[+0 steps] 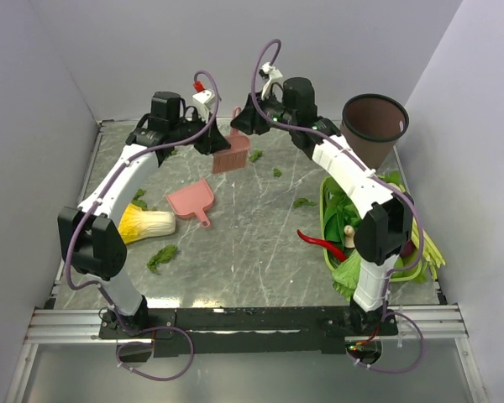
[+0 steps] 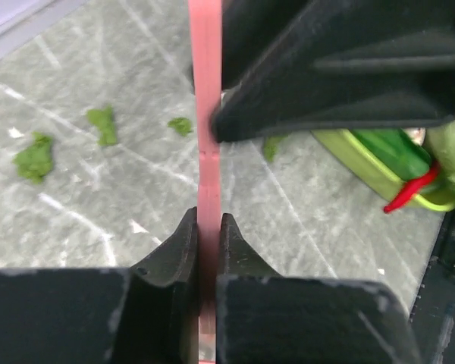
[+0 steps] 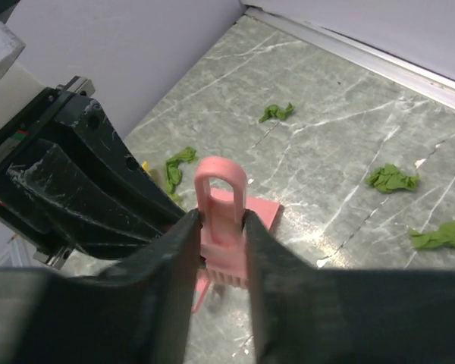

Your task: Sweep away the paper scraps from the table

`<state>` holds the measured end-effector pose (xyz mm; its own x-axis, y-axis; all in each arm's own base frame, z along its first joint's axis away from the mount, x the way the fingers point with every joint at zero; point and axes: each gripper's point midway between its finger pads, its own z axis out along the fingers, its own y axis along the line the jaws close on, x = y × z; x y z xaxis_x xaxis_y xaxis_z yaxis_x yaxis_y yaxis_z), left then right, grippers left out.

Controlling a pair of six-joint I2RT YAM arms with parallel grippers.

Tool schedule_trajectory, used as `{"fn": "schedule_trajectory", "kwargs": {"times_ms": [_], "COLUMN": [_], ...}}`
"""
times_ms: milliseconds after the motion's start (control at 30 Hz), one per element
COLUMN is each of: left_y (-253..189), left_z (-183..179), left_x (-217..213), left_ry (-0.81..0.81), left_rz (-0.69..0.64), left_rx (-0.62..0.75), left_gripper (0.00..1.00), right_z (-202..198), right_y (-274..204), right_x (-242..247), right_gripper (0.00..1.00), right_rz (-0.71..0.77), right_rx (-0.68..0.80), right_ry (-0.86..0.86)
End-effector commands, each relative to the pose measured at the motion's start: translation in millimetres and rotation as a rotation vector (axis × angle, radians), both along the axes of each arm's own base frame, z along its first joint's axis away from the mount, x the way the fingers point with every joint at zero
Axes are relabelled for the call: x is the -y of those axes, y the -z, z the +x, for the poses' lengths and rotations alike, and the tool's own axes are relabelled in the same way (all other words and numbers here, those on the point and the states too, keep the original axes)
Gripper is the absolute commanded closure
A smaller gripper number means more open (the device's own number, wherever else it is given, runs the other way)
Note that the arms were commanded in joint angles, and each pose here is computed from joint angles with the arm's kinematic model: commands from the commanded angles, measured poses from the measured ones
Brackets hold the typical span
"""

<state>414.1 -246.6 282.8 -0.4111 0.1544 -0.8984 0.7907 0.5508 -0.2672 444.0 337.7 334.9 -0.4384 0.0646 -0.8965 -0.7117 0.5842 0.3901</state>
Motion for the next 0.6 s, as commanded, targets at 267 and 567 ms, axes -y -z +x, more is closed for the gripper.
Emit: {"fn": "schedule_trajectory", "kwargs": {"times_ms": [267,567], "left_y": [-84,-125], "left_z": [-41,-62], "left_x": [-11,-19], "left_ry": [0.319,0.419], "left_rz": [-0.242,-0.429], "left_rx": [0.053,-0.01], "left_gripper": [0.99,0.99], "right_z": [-65,-86], "right_y": [-101,-85], "right_x": [56,33], "right_gripper": [0.24,0.22], "right_rz": [0.199,0.244], "right_rx": [0.21,0.185], "right_ry": [-0.327,-0.494]}}
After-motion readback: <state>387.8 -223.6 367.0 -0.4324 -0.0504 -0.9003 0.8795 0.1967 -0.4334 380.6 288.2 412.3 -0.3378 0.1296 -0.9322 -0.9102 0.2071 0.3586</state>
